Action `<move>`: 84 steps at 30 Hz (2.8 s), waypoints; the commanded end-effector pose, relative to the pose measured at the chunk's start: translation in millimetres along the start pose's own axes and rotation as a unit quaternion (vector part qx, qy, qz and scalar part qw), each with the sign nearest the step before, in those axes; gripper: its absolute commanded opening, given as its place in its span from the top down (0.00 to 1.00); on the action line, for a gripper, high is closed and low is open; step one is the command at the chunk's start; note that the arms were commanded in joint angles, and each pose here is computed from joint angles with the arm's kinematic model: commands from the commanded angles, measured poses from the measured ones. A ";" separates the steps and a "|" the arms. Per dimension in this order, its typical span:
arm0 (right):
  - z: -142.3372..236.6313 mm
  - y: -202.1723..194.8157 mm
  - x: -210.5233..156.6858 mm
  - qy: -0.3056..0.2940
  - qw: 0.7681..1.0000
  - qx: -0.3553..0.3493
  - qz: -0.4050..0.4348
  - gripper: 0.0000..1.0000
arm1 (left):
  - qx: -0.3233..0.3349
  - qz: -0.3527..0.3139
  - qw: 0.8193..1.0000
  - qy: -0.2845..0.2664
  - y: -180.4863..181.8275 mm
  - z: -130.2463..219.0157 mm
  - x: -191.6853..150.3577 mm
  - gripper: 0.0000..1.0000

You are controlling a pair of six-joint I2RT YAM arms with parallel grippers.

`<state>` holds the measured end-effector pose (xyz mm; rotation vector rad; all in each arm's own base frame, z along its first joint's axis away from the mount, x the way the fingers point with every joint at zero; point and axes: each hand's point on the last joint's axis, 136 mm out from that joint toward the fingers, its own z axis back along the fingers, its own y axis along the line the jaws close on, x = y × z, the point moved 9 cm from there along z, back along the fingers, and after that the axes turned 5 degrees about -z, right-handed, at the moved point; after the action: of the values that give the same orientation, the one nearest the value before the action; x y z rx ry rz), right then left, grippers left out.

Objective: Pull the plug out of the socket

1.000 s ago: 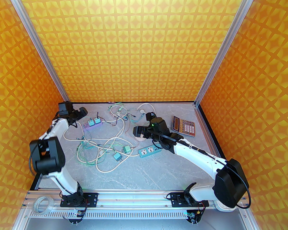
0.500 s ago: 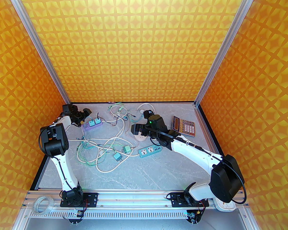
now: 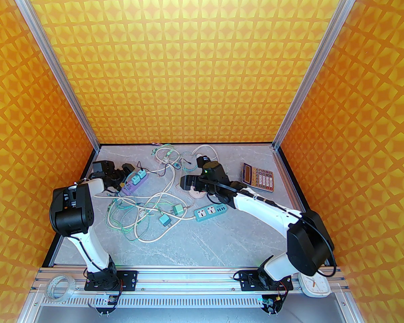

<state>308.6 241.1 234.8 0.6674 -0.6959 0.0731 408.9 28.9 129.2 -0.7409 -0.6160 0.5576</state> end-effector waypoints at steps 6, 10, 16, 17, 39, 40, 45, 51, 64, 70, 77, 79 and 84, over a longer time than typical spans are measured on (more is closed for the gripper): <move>-7.9 14.6 -0.1 0.011 1.000 0.017 0.005 0.01 | 0.028 -0.004 0.998 -0.055 -19.0 30.2 -7.7 0.00; -6.1 16.6 -0.6 0.013 1.000 0.016 0.011 0.01 | 0.060 -0.068 0.993 -0.075 -41.3 58.5 13.9 0.01; -10.6 17.5 -3.6 0.014 1.000 0.024 0.008 0.01 | 0.096 -0.185 0.973 -0.093 -76.5 95.6 18.9 0.04; -12.1 17.4 -3.9 0.015 1.000 0.025 0.008 0.02 | 0.093 -0.203 0.970 -0.091 -80.0 97.1 12.8 0.07; -2.9 21.1 -7.1 0.008 0.998 0.047 0.030 0.02 | 0.189 -0.406 0.892 0.064 -64.5 45.7 -75.3 0.31; -2.4 21.1 -7.6 0.009 0.998 0.049 0.030 0.02 | 0.192 -0.410 0.889 0.065 -63.8 42.7 -73.4 0.31; -0.1 19.0 -9.8 0.009 0.998 0.044 0.033 0.02 | 0.211 -0.431 0.876 0.054 -61.9 32.9 -63.9 0.34; -2.8 18.2 -12.4 0.017 0.998 0.049 0.030 0.01 | 0.218 -0.467 0.855 0.054 -63.2 18.7 -52.1 0.37; -15.0 9.3 -21.0 0.040 0.998 0.027 0.028 0.02 | 0.227 -0.501 0.832 0.076 -58.7 -22.7 -32.4 0.45; -23.8 10.1 -20.0 0.046 0.998 0.030 0.025 0.01 | 0.227 -0.498 0.834 0.074 -58.3 -24.2 -33.1 0.59; -33.6 12.7 -17.9 0.052 0.998 0.039 0.017 0.02 | 0.222 -0.446 0.867 0.022 -81.1 -11.9 -20.8 0.65; -36.2 13.5 -17.2 0.053 0.998 0.042 0.015 0.02 | 0.220 -0.426 0.877 0.014 -84.1 -13.2 -19.1 0.67; -42.0 15.2 -15.7 0.055 0.997 0.049 0.009 0.02 | 0.235 -0.355 0.904 0.026 -80.1 -24.0 -19.1 0.64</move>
<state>311.3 271.0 203.8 0.7011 -0.5908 0.1567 421.5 -42.5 160.2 -0.0296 -0.5984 -0.1302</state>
